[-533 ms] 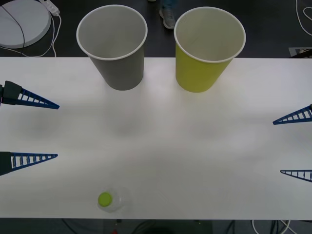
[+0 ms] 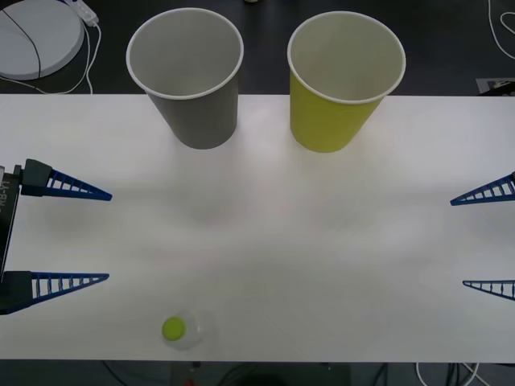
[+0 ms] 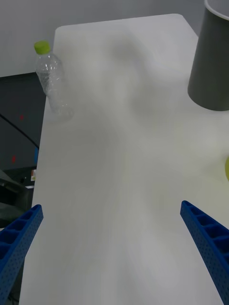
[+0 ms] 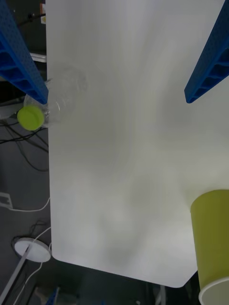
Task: Put the can into the green bin and the plastic bottle into the gray bin
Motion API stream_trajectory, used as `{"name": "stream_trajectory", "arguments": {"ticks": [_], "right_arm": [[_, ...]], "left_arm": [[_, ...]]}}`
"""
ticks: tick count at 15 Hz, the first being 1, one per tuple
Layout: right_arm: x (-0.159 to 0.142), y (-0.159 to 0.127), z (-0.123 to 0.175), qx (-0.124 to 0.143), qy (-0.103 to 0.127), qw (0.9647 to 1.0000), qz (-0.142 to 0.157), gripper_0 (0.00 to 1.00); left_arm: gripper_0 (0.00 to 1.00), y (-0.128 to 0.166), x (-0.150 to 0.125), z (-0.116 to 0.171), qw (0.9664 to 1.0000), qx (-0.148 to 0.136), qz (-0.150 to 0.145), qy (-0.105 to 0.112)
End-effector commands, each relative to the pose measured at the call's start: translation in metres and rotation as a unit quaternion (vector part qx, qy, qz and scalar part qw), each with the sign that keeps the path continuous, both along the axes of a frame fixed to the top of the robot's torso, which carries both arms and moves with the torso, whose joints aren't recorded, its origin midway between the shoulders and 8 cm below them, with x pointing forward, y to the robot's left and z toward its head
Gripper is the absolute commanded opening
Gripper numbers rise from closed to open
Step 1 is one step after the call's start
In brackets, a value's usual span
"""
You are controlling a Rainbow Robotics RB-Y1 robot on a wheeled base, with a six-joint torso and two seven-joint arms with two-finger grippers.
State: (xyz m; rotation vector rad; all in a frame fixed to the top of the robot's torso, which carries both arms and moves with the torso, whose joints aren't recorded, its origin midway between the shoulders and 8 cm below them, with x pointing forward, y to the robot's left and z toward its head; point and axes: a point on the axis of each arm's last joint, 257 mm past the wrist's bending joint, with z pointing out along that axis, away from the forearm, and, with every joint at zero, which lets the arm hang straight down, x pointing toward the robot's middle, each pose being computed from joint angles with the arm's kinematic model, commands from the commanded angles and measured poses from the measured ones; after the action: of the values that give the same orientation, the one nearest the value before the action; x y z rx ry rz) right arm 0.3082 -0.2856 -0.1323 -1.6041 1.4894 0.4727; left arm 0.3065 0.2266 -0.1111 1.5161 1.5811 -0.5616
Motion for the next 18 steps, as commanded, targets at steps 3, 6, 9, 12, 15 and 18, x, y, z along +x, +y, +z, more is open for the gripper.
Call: {"name": "stream_trajectory", "arguments": {"ticks": [3,6,9,12,15,18], "right_arm": [[0.000,0.000,0.000,0.000,0.000,1.0000,0.000,1.00],[0.000,0.000,0.000,0.000,0.000,1.0000,0.000,1.00],[0.000,0.000,0.000,0.000,0.000,1.0000,0.000,1.00],[0.000,0.000,0.000,0.000,0.000,1.0000,0.000,1.00],[0.000,0.000,0.000,0.000,0.000,1.0000,0.000,1.00],[0.000,0.000,0.000,0.000,0.000,1.0000,0.000,1.00]], "left_arm": [[1.00,0.010,-0.010,-0.014,0.9991,-0.010,-0.032,-0.028],[1.00,0.016,-0.020,-0.026,0.9991,-0.007,-0.035,-0.025],[1.00,0.022,-0.026,-0.037,0.9989,0.000,-0.038,-0.027],[1.00,0.039,-0.033,-0.052,0.9984,0.011,-0.047,-0.029],[1.00,0.059,-0.040,-0.062,0.9978,0.019,-0.059,-0.025],[1.00,0.068,-0.050,-0.074,0.9973,0.022,-0.067,-0.021]]}}
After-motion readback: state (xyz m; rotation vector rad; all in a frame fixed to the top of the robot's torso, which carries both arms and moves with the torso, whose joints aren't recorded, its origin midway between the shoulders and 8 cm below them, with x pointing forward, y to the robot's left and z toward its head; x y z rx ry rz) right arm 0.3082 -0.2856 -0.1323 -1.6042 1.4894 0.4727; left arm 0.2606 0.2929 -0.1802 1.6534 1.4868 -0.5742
